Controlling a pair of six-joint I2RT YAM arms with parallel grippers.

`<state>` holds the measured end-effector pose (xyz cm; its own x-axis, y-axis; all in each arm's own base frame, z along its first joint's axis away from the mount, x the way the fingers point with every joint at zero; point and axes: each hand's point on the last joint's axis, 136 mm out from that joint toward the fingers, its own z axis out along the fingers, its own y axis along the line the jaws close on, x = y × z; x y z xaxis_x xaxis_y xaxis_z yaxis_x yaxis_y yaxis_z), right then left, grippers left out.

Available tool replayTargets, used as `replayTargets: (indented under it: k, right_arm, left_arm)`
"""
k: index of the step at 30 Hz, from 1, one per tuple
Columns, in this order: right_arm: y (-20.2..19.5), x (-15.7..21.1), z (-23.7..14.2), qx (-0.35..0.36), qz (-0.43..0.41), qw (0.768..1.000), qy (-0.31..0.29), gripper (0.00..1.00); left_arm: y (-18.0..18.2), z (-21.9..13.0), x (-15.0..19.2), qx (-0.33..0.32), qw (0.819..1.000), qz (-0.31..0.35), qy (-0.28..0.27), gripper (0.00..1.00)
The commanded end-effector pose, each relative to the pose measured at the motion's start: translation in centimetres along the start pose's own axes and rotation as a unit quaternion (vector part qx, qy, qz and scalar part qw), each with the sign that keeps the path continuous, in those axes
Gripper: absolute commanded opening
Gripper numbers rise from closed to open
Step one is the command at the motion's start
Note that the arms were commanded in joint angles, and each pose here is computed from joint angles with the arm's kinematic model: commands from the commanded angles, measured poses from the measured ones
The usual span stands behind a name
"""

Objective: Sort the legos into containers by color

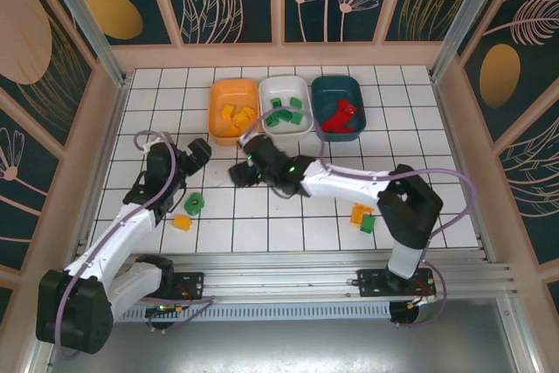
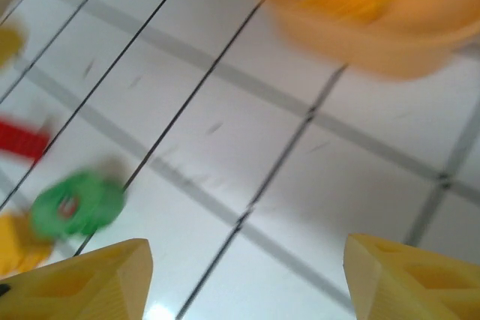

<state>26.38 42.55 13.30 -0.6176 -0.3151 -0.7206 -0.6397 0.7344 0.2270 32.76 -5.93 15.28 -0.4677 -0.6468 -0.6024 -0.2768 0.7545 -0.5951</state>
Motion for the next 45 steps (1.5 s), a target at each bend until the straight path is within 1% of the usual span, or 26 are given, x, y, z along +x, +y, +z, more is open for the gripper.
replayTargets:
  k: [1, 3, 5, 9, 17, 23, 27, 32, 36, 40, 45]
  right_arm:
    - [5.4, 0.8, 1.7, -0.066, -0.036, 0.997, -0.001, 0.74]
    - [7.9, 1.2, 3.2, -0.085, -0.060, 0.995, 0.005, 0.79]
    - [9.7, 1.7, 4.6, -0.098, -0.082, 0.992, 0.015, 0.81]
    - [11.8, 2.5, 7.4, -0.120, -0.093, 0.988, 0.035, 0.84]
    - [11.7, 3.2, 11.1, -0.096, -0.103, 0.989, 0.052, 0.85]
    - [11.5, 4.4, 12.7, -0.083, -0.111, 0.988, 0.067, 0.84]
    - [10.0, 4.7, 13.5, -0.046, -0.109, 0.991, 0.064, 0.82]
    - [8.3, 4.3, 13.7, -0.013, -0.096, 0.994, 0.058, 0.71]
    - [6.5, 4.6, 14.1, 0.018, -0.100, 0.993, 0.057, 0.66]
    - [6.1, 4.3, 13.5, 0.018, -0.096, 0.994, 0.049, 0.60]
    - [6.8, 1.2, 10.4, -0.006, -0.077, 0.997, 0.006, 0.56]
  left_arm:
    - [2.2, 0.3, -1.8, -0.047, 0.999, -0.011, -0.011, 0.99]
    - [3.1, 0.4, -2.5, -0.052, 0.998, -0.029, -0.011, 0.99]
    - [3.6, 0.1, -2.9, -0.058, 0.997, -0.037, -0.018, 0.98]
    - [4.6, -0.9, -2.9, -0.070, 0.996, -0.051, -0.035, 0.98]
    - [4.4, -1.5, -2.3, -0.053, 0.997, -0.053, -0.030, 0.98]
    - [4.2, -1.6, -2.3, -0.048, 0.997, -0.053, -0.030, 0.99]
    - [4.0, -1.4, -2.2, -0.043, 0.997, -0.054, -0.027, 0.98]
    - [3.9, -1.2, -2.0, -0.039, 0.997, -0.058, -0.022, 0.98]
    - [4.2, -1.1, -1.9, -0.043, 0.997, -0.055, -0.022, 0.99]
    - [4.1, -1.0, -1.8, -0.040, 0.998, -0.054, -0.018, 0.99]
    - [3.9, -0.8, -1.7, -0.038, 0.997, -0.060, -0.014, 0.99]
